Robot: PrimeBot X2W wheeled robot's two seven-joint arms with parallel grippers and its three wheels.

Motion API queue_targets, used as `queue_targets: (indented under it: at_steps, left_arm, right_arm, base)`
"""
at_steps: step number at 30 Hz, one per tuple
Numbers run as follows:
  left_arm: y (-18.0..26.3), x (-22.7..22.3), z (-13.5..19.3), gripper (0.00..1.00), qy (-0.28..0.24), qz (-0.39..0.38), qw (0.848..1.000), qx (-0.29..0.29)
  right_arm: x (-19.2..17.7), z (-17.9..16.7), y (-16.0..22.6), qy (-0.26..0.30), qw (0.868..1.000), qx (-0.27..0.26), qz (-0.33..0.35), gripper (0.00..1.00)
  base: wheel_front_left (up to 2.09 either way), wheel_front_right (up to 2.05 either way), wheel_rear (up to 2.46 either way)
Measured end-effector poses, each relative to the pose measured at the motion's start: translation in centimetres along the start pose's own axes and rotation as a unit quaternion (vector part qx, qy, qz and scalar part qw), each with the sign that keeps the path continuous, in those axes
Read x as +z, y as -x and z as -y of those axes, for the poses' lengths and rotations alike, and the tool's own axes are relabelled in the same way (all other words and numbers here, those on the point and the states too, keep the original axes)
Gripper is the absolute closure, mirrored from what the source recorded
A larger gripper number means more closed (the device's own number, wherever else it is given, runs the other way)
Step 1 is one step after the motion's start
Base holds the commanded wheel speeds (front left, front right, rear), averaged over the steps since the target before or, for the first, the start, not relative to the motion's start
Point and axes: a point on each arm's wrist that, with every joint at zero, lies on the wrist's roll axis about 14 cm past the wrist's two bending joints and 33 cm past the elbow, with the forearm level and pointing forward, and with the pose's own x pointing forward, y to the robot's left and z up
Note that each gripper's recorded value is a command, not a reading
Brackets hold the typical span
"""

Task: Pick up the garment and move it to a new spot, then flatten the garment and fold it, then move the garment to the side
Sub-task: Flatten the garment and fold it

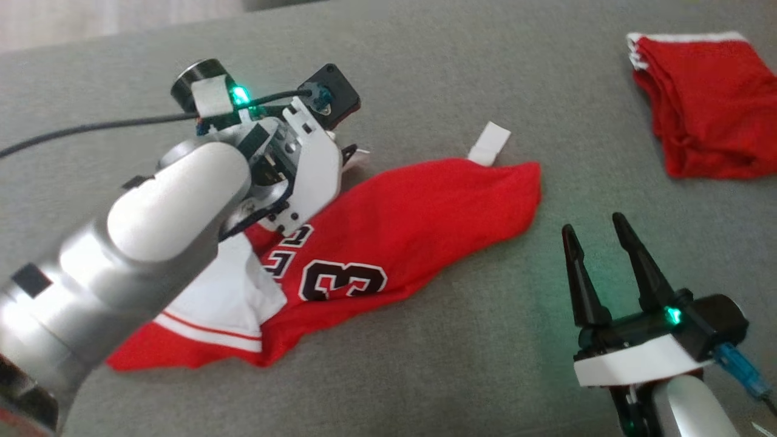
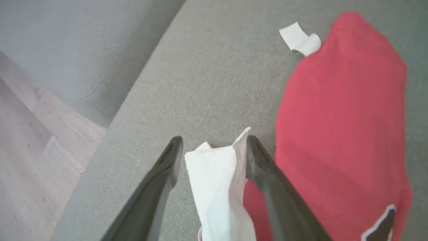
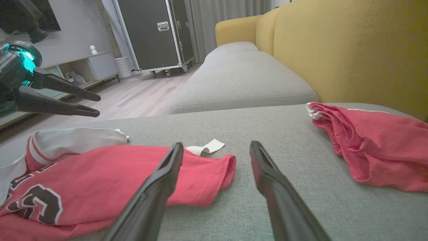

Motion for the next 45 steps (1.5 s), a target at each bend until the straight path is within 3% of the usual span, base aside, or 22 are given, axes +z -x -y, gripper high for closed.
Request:
queue_targets:
  at_steps: [6,21,22,23,24,32,38,45]
  left_arm:
    - [-3.1,-1.9,1.3,0.0,-0.01,-0.06,0.997,-0.057]
    - [-4.6,-2.9,1.7,0.0,-0.007,-0.114,0.989,-0.09]
    - [-4.6,-3.0,1.8,0.09,-0.008,-0.117,0.989,-0.092]
    - [-4.6,-3.2,1.8,0.69,-0.009,-0.122,0.988,-0.093]
    - [-4.6,-3.3,1.9,1.0,-0.011,-0.127,0.987,-0.095]
    - [-3.5,-1.6,1.6,1.0,-0.023,-0.059,0.994,-0.085]
    - [-0.2,0.1,-3.6,1.0,-0.024,0.014,1.0,-0.005]
    - [4.5,-0.3,-9.1,1.0,-0.004,0.065,0.994,0.083]
  right_arm:
    - [-1.2,1.6,0.3,0.002,0.999,-0.026,-0.02,0.0]
    - [-1.1,2.5,-0.2,-0.004,0.999,-0.044,-0.017,0.0]
    - [-1.1,2.5,-0.2,-0.005,0.999,-0.045,-0.017,0.0]
    - [-1.2,2.5,-0.3,-0.006,0.999,-0.046,-0.018,0.0]
    - [-1.2,2.4,-0.3,-0.007,0.999,-0.046,-0.019,0.0]
    - [-1.0,2.3,-0.7,-0.007,0.999,-0.042,-0.013,0.0]
    - [-1.2,1.9,-1.4,-0.016,0.999,-0.025,-0.015,0.0]
    - [-3.1,4.0,-3.3,0.014,0.998,-0.023,-0.053,0.0]
  base:
    - [0.0,0.0,0.0]
    - [0.0,0.0,0.0]
    - [0.0,0.0,0.0]
    - [0.0,0.0,0.0]
    - [0.0,0.0,0.0]
    - [0.0,0.0,0.0]
    - [0.0,0.0,0.0]
    - [0.0,0.0,0.0]
